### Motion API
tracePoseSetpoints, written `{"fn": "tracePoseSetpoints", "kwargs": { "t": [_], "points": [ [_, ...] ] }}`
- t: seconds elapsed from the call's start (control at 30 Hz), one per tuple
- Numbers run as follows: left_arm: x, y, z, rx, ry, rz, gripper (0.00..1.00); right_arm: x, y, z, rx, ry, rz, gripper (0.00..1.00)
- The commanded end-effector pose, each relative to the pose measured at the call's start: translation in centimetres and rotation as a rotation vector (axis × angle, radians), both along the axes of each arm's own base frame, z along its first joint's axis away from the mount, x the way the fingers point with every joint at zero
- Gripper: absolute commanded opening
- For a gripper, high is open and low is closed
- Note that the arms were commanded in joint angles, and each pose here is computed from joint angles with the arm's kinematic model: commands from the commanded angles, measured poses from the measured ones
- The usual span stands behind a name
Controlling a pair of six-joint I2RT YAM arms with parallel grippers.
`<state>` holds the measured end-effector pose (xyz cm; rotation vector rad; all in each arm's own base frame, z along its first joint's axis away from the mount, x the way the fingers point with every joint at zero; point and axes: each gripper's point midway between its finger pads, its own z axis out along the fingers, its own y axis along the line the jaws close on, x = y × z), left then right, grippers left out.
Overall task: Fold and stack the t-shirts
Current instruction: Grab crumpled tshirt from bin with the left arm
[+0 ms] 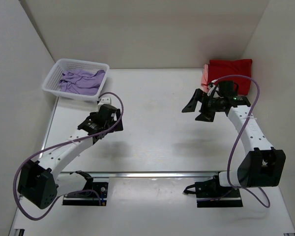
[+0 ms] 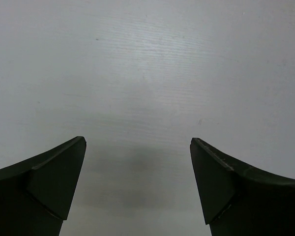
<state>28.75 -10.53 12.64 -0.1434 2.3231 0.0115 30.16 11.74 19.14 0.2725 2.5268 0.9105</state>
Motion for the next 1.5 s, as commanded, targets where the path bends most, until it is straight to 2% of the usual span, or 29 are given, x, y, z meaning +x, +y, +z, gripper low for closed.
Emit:
{"fn": "tracePoseSetpoints", "kwargs": {
  "t": [0.0, 0.07, 0.13, 0.2, 0.3, 0.47, 0.53, 0.63, 0.67, 0.7, 0.73, 0.77, 0.8, 0.83, 0.87, 0.93, 0.97, 1.0, 1.03, 1.07, 1.13, 1.2, 1.23, 1.33, 1.4, 1.47],
  "points": [
    [-1.9, 0.0, -1.0, -0.126, 0.045, -0.002, 0.99, 0.6, 1.5, 2.5, 0.072, -0.077, 0.03, 0.99],
    [-2.2, 0.0, -1.0, -0.215, 0.032, -0.016, 0.99, 0.6, 1.4, 2.5, 0.078, -0.073, 0.034, 1.0],
    [-2.1, 0.2, -0.8, -0.22, -0.012, -0.078, 0.99, 0.7, 1.3, 2.3, 0.087, -0.06, 0.03, 0.99],
    [-1.2, 0.6, 1.0, -0.213, -0.106, -0.104, 0.99, 0.7, 1.3, 2.2, 0.089, -0.059, 0.034, 0.99],
    [1.6, 2.7, 5.1, -0.202, -0.24, -0.04, 0.99, 0.6, 0.9, 2.0, 0.1, -0.044, 0.033, 0.99],
    [8.4, 5.0, 12.6, -0.187, -0.489, 0.007, 0.99, 0.4, 0.4, 2.1, 0.059, -0.044, 0.037, 0.99],
    [11.2, 5.8, 15.5, -0.173, -0.567, 0.055, 0.99, -0.2, 0.0, 1.5, 0.031, -0.002, 0.041, 0.99],
    [16.7, 6.8, 14.6, -0.095, -0.542, 0.134, 0.99, -0.8, -0.7, 1.3, -0.024, 0.015, 0.056, 0.99],
    [18.1, 7.3, 16.1, -0.098, -0.574, 0.156, 0.98, -1.2, -0.8, 0.9, -0.033, 0.033, 0.067, 0.99],
    [19.9, 8.2, 13.7, -0.084, -0.518, 0.192, 0.95, -1.2, -0.8, 1.0, -0.038, 0.026, 0.073, 0.99],
    [21.5, 8.7, 15.9, -0.098, -0.561, 0.23, 0.94, -1.8, -0.9, 0.5, -0.044, 0.052, 0.081, 0.99],
    [23.9, 9.2, 15.4, -0.095, -0.549, 0.253, 0.9, -2.2, -0.9, 0.2, -0.046, 0.065, 0.089, 0.99],
    [25.8, 9.5, 13.0, -0.077, -0.499, 0.263, 0.89, -2.3, -0.8, 0.1, -0.039, 0.064, 0.087, 0.99],
    [27.9, 10.2, 12.6, -0.082, -0.501, 0.317, 0.67, -2.8, -0.6, -0.5, -0.032, 0.085, 0.092, 0.99],
    [29.4, 10.8, 14.6, -0.098, -0.54, 0.343, 0.55, -2.9, -0.5, -0.6, -0.032, 0.08, 0.102, 0.99],
    [32.4, 11.1, 11.9, -0.13, -0.499, 0.384, 0.28, -3.7, 0.0, -1.9, -0.015, 0.123, 0.12, 1.0],
    [33.5, 11.6, 14.0, -0.136, -0.543, 0.389, 0.24, -3.7, 0.2, -2.2, -0.017, 0.137, 0.129, 0.99],
    [34.6, 12.2, 13.3, -0.131, -0.521, 0.408, 0.19, -4.0, 0.4, -2.9, -0.016, 0.15, 0.142, 0.99],
    [35.2, 12.7, 10.5, -0.135, -0.449, 0.423, 0.16, -4.3, 0.6, -3.0, -0.013, 0.158, 0.15, 0.99],
    [35.9, 13.3, 11.4, -0.149, -0.463, 0.426, 0.15, -4.1, 0.6, -3.2, -0.019, 0.164, 0.152, 0.99],
    [36.6, 13.2, 8.3, -0.218, -0.385, 0.407, 0.23, -4.4, 0.7, -3.4, -0.017, 0.173, 0.16, 0.99],
    [36.5, 15.4, 5.6, -0.253, -0.338, 0.457, 0.4, -4.3, 0.4, -3.8, -0.013, 0.187, 0.15, 0.99],
    [36.3, 15.3, 4.4, -0.272, -0.31, 0.448, 0.42, -4.2, 0.0, -3.8, -0.012, 0.19, 0.137, 0.99],
    [35.5, 15.1, 0.8, -0.305, -0.237, 0.453, 0.57, -3.9, -0.3, -4.3, -0.012, 0.205, 0.127, 0.99],
    [34.9, 14.6, -0.9, -0.31, -0.211, 0.461, 0.57, -3.5, -0.3, -4.1, -0.015, 0.199, 0.13, 0.99],
    [34.4, 15.0, -2.1, -0.334, -0.204, 0.477, 0.63, -3.3, -0.6, -4.2, -0.023, 0.204, 0.128, 0.99]
  ]
}}
